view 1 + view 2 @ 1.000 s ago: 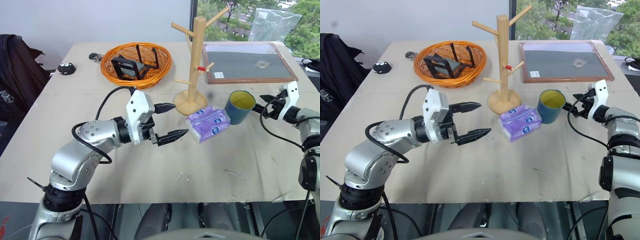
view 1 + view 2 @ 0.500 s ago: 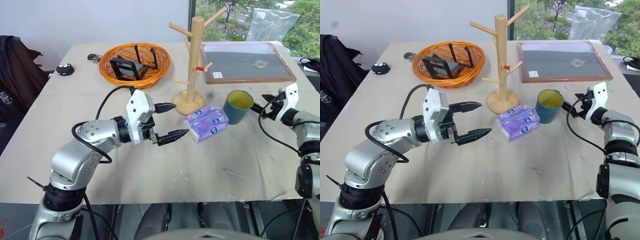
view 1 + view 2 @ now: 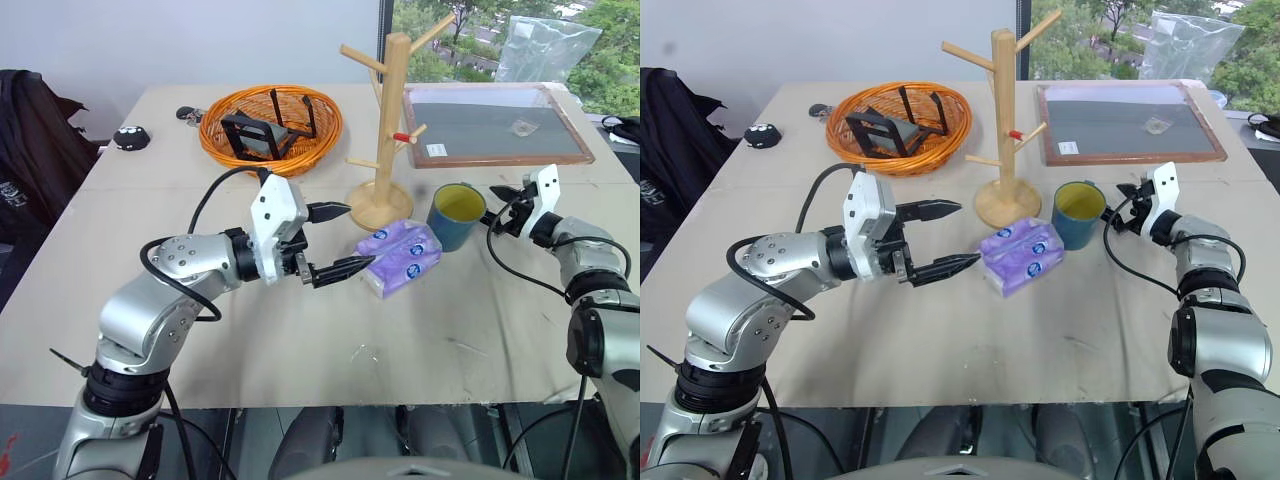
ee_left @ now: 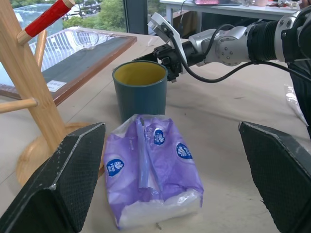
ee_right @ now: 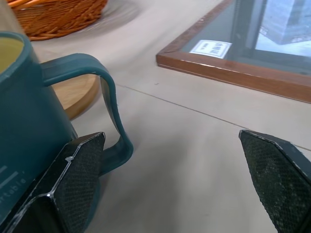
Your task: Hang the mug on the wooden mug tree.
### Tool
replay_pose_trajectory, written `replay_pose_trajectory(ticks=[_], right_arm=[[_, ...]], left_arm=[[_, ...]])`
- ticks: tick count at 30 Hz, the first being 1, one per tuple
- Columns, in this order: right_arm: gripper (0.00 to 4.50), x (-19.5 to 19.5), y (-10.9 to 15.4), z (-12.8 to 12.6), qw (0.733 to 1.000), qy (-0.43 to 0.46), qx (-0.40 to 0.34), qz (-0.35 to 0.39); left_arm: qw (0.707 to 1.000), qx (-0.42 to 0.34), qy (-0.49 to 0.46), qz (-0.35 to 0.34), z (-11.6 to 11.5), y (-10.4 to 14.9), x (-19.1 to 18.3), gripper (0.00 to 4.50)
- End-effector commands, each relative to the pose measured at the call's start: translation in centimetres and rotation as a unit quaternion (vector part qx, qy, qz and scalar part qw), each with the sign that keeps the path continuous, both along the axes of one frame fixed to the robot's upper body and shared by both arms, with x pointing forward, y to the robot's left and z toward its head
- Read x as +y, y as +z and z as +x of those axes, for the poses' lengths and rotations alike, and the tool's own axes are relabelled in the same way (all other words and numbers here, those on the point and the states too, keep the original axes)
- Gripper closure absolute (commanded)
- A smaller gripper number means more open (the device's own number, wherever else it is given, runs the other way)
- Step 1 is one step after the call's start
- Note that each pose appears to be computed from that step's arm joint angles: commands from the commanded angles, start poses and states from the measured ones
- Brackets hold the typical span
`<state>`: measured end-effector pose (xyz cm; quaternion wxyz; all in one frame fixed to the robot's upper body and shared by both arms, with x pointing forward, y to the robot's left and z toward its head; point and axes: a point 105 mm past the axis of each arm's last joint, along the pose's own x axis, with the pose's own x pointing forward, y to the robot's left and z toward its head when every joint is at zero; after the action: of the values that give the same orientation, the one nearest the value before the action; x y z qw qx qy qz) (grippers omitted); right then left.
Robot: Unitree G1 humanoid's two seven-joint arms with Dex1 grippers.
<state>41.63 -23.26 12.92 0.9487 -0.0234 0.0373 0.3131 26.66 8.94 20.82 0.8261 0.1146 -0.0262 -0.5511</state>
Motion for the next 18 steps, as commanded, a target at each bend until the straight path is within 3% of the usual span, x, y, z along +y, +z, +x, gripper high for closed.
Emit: replay_pose_trajectory(ticks=[1, 7, 16, 18], right_arm=[[0.03, 0.8, 1.9, 0.2, 0.999, 0.034, -0.020, 0.006], [0.03, 1.6, 1.7, -1.0, 0.995, 0.101, -0.002, 0.010], [0.03, 3.5, 1.5, -0.6, 0.994, 0.110, -0.018, 0.017], [0.42, 4.1, 1.1, -0.5, 0.993, 0.111, -0.021, 0.022]], left_arm=[[1.000, -0.028, 0.005, -0.004, -0.3, 0.9, 0.3, 0.00], [1.000, -0.027, 0.014, -0.006, -0.5, 0.6, 0.5, 0.00], [1.000, -0.023, 0.009, -0.007, -0.4, 0.3, 0.5, 0.00], [1.000, -0.023, 0.010, -0.006, -0.3, 0.3, 0.6, 0.00]])
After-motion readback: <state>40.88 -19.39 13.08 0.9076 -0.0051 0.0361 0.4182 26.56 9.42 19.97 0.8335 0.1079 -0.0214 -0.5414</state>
